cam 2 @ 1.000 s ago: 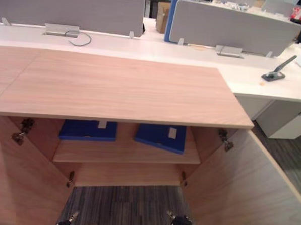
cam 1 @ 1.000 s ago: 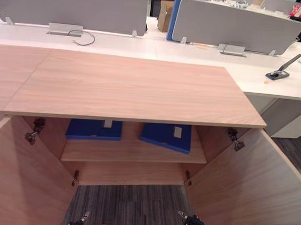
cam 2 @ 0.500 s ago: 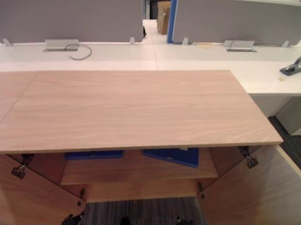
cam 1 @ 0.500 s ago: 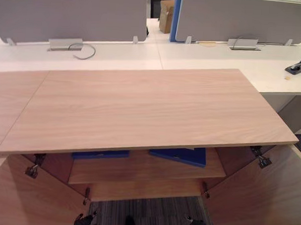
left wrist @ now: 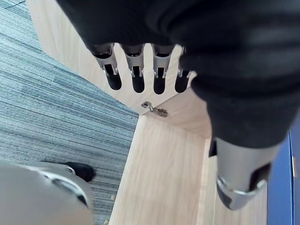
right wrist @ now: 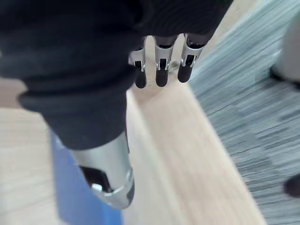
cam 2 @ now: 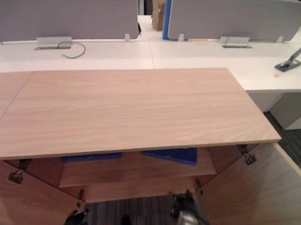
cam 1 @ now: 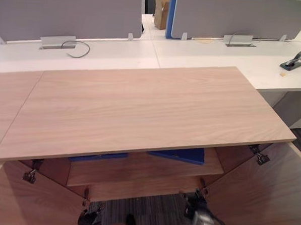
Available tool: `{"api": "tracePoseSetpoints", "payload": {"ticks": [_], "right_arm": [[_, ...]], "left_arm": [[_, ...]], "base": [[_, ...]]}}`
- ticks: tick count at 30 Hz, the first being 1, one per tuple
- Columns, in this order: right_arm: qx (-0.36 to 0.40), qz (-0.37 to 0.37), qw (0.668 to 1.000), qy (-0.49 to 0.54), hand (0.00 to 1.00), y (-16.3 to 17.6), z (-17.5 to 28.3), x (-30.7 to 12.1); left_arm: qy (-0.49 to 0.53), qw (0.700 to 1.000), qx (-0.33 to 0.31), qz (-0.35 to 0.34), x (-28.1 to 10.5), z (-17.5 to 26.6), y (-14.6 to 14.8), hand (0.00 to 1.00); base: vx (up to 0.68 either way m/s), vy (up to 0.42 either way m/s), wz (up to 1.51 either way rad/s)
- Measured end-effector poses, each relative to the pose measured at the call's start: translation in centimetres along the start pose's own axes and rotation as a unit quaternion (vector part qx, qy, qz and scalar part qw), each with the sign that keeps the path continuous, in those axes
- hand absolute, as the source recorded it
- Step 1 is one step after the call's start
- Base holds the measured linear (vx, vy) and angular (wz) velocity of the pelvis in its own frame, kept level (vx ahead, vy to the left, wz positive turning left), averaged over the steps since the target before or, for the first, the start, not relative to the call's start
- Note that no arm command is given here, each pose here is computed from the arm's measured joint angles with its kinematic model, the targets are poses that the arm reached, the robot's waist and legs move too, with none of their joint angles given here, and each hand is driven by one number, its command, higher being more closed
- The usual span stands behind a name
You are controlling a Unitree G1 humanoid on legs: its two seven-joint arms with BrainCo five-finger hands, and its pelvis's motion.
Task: Walk over to the cabinet, pick up the folder, carry it to the office cabinet, place the folder inside the office cabinet, then close the office cabinet door
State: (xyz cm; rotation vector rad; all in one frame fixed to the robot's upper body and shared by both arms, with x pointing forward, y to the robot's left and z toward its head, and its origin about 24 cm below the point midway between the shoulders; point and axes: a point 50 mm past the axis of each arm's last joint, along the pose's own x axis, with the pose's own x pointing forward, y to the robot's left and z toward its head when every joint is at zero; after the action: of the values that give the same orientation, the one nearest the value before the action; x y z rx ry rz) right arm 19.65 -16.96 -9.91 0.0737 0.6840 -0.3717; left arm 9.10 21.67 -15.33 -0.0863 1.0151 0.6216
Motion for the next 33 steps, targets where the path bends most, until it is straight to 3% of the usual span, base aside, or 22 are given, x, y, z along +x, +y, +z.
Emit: {"api": "tracePoseSetpoints", "payload": {"ticks": [2,5,14,22,33], "right_arm": [[-0.004,0.026,0.994,-0.103,0.00,1.6,4.9,-0.3],[-0.043,0.027,0.976,-0.210,0.00,1.5,10.1,-0.6],[-0.104,0.008,0.905,-0.414,0.00,2.0,22.4,-2.5],[-0.125,0.044,0.878,-0.459,0.00,4.9,26.7,-3.5],[-0.172,-0.009,0.834,-0.524,0.00,3.2,30.7,-4.9]], "left_arm": [[-0.015,1.000,0.009,0.013,0.1,0.5,0.9,0.00],[-0.027,1.000,0.006,0.002,-0.1,0.9,-0.2,0.00],[-0.087,0.996,0.014,-0.021,-0.4,3.2,-1.0,0.00],[-0.163,0.984,0.018,-0.063,-1.3,6.5,-2.5,0.00],[-0.233,0.969,-0.010,-0.087,-2.8,9.6,-3.2,0.00]], "base": [[0.01,-0.254,-0.17],[-0.11,-0.262,-0.03],[-0.07,-0.052,0.16],[-0.01,0.079,0.10],[0.04,0.013,0.00]]}}
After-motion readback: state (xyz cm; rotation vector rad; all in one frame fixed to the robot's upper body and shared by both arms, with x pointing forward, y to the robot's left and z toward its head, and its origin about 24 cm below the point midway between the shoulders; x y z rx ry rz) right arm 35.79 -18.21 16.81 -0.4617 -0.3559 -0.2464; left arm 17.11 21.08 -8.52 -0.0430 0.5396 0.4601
